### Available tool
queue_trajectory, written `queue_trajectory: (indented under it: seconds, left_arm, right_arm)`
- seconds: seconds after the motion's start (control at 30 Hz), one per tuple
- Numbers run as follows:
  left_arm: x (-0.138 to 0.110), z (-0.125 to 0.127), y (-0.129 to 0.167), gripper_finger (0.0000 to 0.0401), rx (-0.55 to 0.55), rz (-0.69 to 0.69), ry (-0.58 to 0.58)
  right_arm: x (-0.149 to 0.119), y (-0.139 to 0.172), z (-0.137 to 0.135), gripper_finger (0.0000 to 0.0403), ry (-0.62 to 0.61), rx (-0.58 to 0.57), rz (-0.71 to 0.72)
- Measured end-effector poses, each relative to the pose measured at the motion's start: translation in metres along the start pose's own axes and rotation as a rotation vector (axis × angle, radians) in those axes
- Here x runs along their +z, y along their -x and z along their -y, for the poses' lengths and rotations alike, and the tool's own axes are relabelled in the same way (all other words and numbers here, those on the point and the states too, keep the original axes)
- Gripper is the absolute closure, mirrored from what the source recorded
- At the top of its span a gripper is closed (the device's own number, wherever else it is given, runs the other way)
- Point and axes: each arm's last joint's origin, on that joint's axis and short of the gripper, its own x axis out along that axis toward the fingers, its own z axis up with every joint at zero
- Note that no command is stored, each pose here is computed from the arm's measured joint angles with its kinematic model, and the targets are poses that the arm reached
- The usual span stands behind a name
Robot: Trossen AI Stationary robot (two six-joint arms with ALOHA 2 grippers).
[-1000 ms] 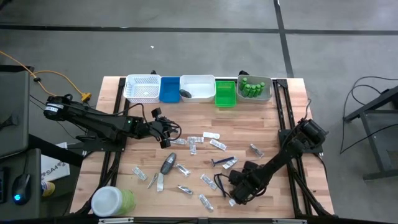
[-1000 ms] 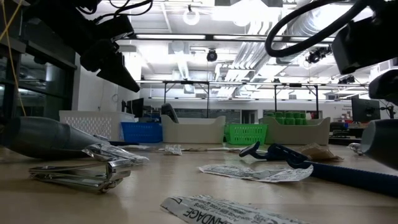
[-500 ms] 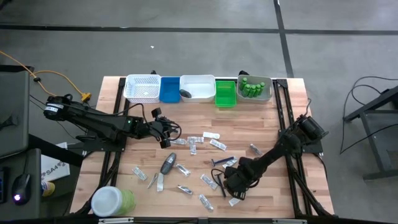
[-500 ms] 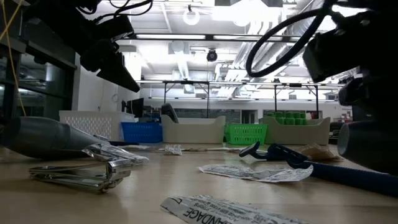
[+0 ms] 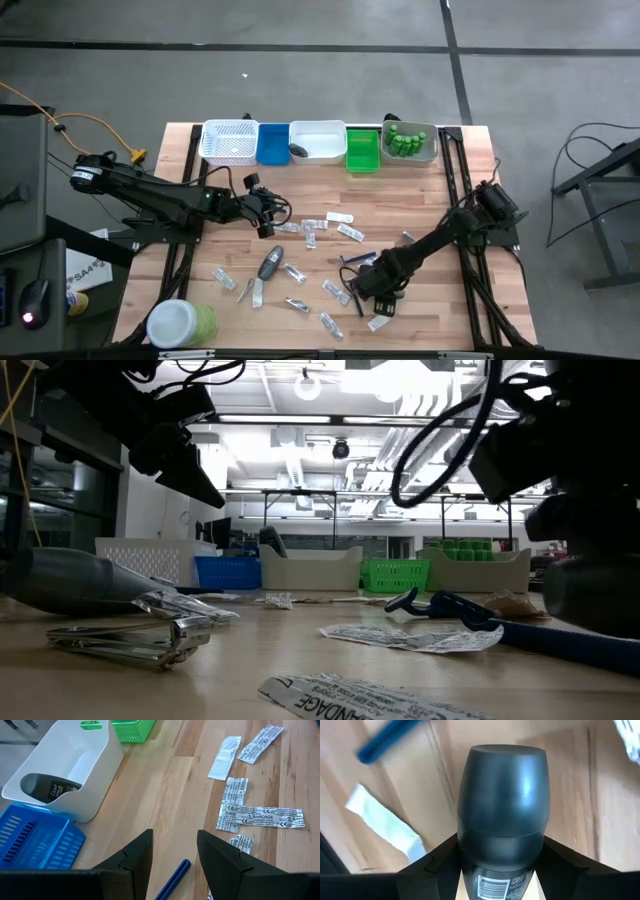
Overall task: Pick & Place Travel size toiletries
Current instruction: Put the deodorant into the right white bin
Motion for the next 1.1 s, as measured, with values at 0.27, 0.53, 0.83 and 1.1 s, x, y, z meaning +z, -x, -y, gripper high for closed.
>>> queue_trajectory:
  seconds: [0.27, 0.53, 0.83, 1.1]
  left_arm:
    - [0.0, 0.0, 0.0, 0.0249, 0.0, 0.0, 0.0]
    - [0.0, 0.0, 0.0, 0.0249, 0.0, 0.001, 0.001]
    - [0.0, 0.0, 0.0, 0.0249, 0.0, 0.001, 0.001]
    - [0.0, 0.0, 0.0, 0.0249, 0.0, 0.002, 0.002]
  right_arm:
    - [0.003, 0.0, -0.005, 0.0198, 0.005, 0.043, 0.042]
    - [0.005, 0.001, -0.003, 0.0203, -0.023, 0.039, 0.034]
    - [0.006, 0.013, -0.006, 0.0203, -0.021, -0.009, 0.036]
    - [0.012, 0.046, -0.01, 0.0203, 0.061, -0.188, 0.075]
